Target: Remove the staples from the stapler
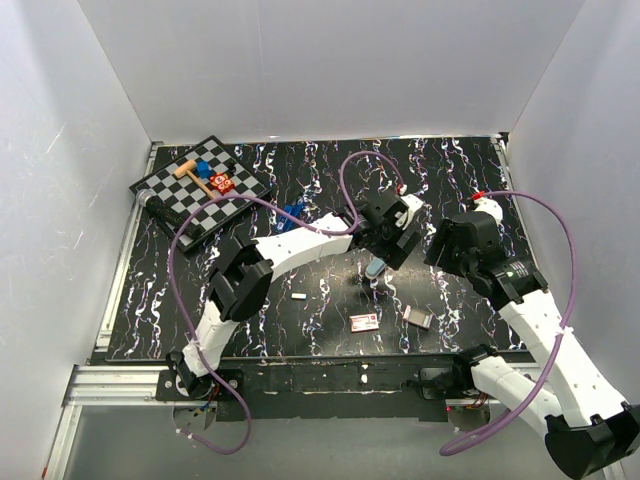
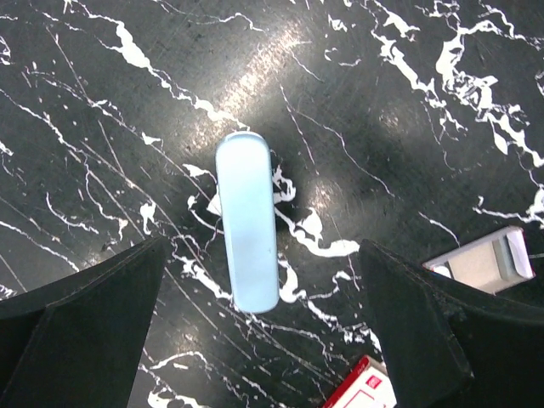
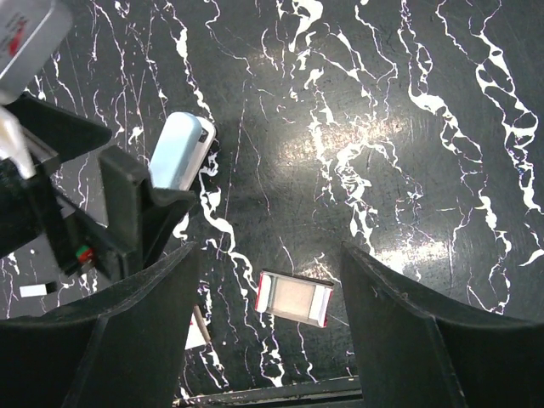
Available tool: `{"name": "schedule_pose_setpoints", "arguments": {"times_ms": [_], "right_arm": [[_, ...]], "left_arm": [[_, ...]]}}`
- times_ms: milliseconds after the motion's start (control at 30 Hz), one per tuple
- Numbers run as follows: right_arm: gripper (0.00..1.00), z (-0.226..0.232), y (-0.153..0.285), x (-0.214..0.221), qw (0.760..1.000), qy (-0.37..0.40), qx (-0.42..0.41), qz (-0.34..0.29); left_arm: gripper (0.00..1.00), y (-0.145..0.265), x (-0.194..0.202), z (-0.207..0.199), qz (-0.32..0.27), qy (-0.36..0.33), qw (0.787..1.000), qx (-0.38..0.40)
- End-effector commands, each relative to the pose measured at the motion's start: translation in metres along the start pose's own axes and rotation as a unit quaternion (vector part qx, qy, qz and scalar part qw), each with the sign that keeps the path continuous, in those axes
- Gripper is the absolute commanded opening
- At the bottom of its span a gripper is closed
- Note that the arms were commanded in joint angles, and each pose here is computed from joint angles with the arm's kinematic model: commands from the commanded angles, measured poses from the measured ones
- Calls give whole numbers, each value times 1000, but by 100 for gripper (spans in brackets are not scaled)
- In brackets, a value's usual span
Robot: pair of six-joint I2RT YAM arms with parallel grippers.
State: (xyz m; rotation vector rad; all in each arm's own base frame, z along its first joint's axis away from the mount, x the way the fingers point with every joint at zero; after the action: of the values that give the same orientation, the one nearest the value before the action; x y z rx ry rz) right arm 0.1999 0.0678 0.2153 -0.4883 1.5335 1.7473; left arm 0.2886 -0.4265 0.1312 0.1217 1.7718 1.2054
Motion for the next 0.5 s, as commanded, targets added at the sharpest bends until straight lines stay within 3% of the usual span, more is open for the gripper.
{"name": "schedule_pose_setpoints", "arguments": {"times_ms": [0, 467], "right_arm": [[74, 0, 2, -3, 1000, -11, -4, -14], [73, -2, 1, -2, 1000, -7, -9, -22]], "left_arm": [[98, -2, -20, 0, -27, 11, 999, -23], [88, -39, -17, 5, -18, 20, 998, -53]]}}
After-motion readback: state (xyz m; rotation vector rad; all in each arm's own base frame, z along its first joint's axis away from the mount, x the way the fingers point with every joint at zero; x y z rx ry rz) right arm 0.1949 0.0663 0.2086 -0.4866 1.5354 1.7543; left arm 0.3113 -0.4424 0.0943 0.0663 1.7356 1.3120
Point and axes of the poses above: each gripper's point midway between its finger pads, its own y axis back along the fingers, its own z axis along the line the jaws close on, x = y × z, the point moved 4 cm from there along y, back along the fingers
